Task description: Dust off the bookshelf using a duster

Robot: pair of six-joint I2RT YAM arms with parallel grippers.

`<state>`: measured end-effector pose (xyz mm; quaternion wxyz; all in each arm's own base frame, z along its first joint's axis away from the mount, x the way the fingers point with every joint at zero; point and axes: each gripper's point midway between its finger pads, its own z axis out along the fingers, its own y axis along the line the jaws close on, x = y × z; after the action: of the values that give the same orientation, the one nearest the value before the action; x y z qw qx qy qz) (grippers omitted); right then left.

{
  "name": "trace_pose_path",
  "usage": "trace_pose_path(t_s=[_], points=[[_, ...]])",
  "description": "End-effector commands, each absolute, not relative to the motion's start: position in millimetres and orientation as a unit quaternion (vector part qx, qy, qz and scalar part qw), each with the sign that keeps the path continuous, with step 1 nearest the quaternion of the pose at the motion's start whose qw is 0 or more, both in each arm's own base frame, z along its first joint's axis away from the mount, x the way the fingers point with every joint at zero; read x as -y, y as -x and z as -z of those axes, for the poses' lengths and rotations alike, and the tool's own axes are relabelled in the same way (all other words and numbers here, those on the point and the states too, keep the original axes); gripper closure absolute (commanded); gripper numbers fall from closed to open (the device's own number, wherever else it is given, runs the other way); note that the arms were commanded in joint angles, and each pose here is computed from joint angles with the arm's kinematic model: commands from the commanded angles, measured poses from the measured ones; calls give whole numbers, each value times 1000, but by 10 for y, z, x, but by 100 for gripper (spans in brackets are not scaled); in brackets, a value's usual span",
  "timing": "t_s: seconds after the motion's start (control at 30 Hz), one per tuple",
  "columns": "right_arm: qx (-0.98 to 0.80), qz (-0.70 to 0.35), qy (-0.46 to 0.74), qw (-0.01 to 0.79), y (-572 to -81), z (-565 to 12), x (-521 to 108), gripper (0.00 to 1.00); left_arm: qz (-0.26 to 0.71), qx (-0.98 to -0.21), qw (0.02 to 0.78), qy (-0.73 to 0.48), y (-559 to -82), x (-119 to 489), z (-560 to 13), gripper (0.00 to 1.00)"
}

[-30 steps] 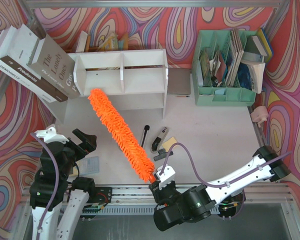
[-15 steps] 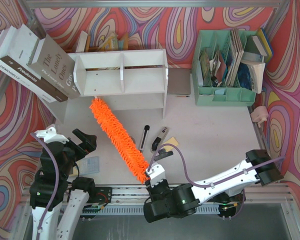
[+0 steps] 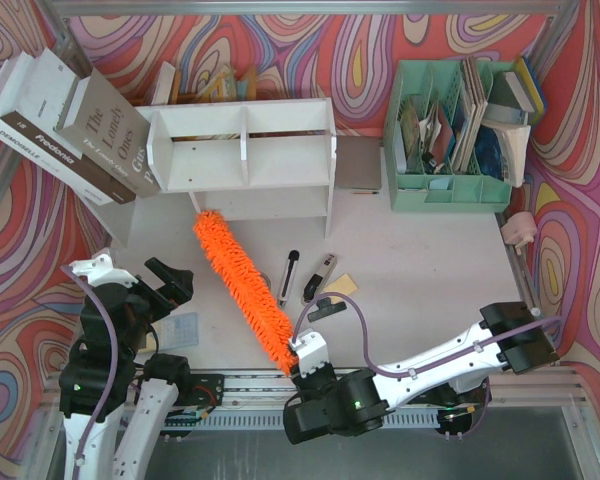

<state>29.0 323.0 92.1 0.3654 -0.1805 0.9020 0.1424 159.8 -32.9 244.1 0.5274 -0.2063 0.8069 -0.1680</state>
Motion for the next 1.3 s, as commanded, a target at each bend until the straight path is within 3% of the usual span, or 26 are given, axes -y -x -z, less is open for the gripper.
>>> trace_pose_path(t_s=[0.0,0.3,0.6,1.0,1.27], points=[[-908,-122,163,366,-376,-891,-3114,100,166,-808,528,202,-1624,331,-2413,2],[-873,-123,245,403,-193,-1095,-3437,100,166,-808,528,202,-1622,331,-2413,2],[-900,-105,150,397,-344,-987,-3034,100,166,-808,528,201,-1624,334,-2415,2],[-873,-149,190,423,-398,-1270,-3334,100,166,-808,529,202,-1619,330,-2416,2],[-889,-114,129,425,-538,-1232,-3005,100,166,-807,530,201,-1617,331,-2419,2]])
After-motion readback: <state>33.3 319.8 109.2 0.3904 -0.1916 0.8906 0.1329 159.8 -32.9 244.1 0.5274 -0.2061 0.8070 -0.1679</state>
